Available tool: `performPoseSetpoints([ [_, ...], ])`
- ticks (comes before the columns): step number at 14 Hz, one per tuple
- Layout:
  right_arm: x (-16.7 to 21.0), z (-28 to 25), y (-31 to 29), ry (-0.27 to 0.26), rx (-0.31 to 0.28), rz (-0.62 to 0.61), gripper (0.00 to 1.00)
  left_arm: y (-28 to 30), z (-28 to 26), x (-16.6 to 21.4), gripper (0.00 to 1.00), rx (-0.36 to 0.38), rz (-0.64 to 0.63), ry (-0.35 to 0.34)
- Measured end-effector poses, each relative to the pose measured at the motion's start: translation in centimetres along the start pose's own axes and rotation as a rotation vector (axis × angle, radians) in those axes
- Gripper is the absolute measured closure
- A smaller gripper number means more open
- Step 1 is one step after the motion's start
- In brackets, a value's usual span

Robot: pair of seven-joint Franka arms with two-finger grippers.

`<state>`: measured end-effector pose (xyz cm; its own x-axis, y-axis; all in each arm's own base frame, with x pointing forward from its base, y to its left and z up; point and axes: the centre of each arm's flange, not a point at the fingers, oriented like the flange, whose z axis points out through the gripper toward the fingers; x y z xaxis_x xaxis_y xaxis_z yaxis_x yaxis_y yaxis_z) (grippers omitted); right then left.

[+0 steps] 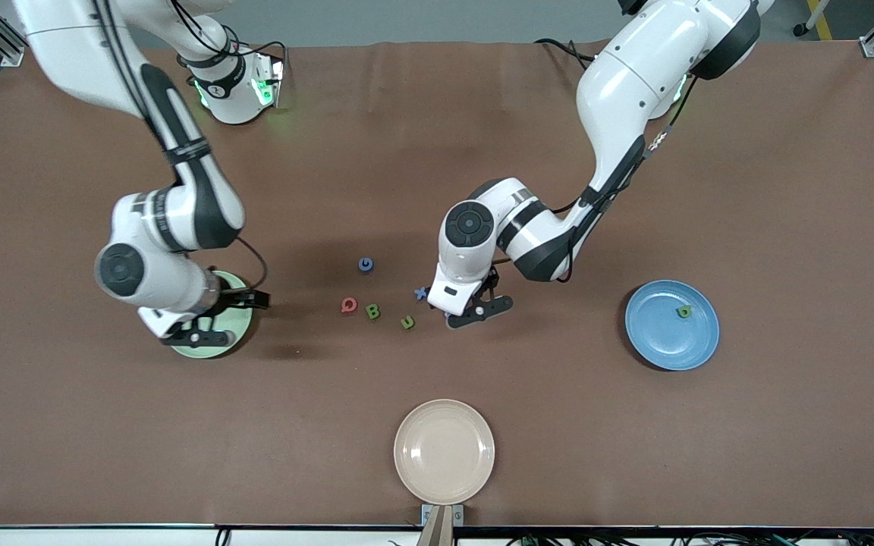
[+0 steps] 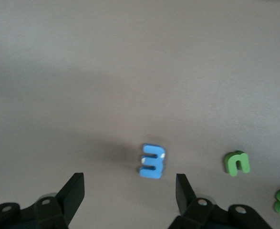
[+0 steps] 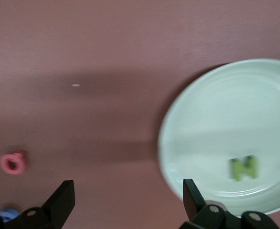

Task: Sort upper and lower case letters into plates
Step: 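Grasp the pink Q with the right gripper while the left gripper grasps the e, then drop the Q on the green plate while the left gripper drops e on blue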

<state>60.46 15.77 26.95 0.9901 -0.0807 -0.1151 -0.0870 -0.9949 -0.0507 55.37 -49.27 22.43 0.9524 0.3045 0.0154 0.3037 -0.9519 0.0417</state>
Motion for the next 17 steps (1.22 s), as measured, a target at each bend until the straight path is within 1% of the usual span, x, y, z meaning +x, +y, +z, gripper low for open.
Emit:
performPoseSetpoints([
  [1, -0.7, 0.1, -2.9, 0.024, 0.003, 0.035, 0.0, 0.3, 0.6, 0.0, 0.22, -0.004, 0.012, 0.001],
  [2, -1.6, 0.5, -5.6, 0.047, 0.009, 0.063, 0.0, 0.4, 1.3, 0.0, 0.26, 0.0, 0.02, 0.002],
  [3, -2.3, 1.2, -7.9, 0.068, 0.016, 0.088, 0.0, 0.4, 2.1, -0.1, 0.27, 0.006, 0.022, 0.001],
  [4, -2.8, 2.1, -9.6, 0.085, 0.022, 0.11, 0.0, 0.3, 2.7, -0.1, 0.33, 0.011, 0.023, 0.0],
  [5, -3.2, 3.3, -10.8, 0.097, 0.026, 0.125, 0.0, 0.3, 3.2, -0.1, 0.33, 0.015, 0.023, -0.003],
  [6, -3.5, 4.7, -11.7, 0.107, 0.029, 0.133, 0.01, 0.3, 3.5, -0.1, 0.38, 0.014, 0.022, -0.005],
  [8, -3.5, 7.0, -12.2, 0.118, 0.029, 0.137, 0.03, 0.4, 3.7, 0.0, 0.41, 0.005, 0.021, -0.003],
  [9, -3.4, 7.9, -12.1, 0.122, 0.029, 0.137, 0.07, 0.5, 3.7, 0.0, 0.41, -0.001, 0.021, -0.001],
  [10, -3.3, 8.7, -12.0, 0.126, 0.028, 0.139, 0.08, 0.6, 3.7, 0.0, 0.41, -0.006, 0.022, 0.001],
  [11, -3.2, 9.3, -12.0, 0.131, 0.029, 0.139, 0.12, 0.7, 3.7, -0.1, 0.43, -0.009, 0.024, 0.002],
  [13, -3.4, 10.4, -12.2, 0.135, 0.028, 0.136, 0.13, 1.0, 3.9, -0.5, 0.44, -0.014, 0.029, 0.002],
  [14, -3.5, 10.8, -12.4, 0.135, 0.027, 0.136, 0.15, 1.1, 4.1, -0.6, 0.45, -0.014, 0.031, 0.001],
  [15, -3.7, 11.0, -12.7, 0.136, 0.026, 0.135, 0.15, 1.1, 4.3, -0.7, 0.45, -0.013, 0.031, -0.001],
  [17, -3.9, 10.9, -13.1, 0.138, 0.026, 0.133, 0.15, 1.1, 5.0, -0.7, 0.48, -0.009, 0.03, -0.005],
])
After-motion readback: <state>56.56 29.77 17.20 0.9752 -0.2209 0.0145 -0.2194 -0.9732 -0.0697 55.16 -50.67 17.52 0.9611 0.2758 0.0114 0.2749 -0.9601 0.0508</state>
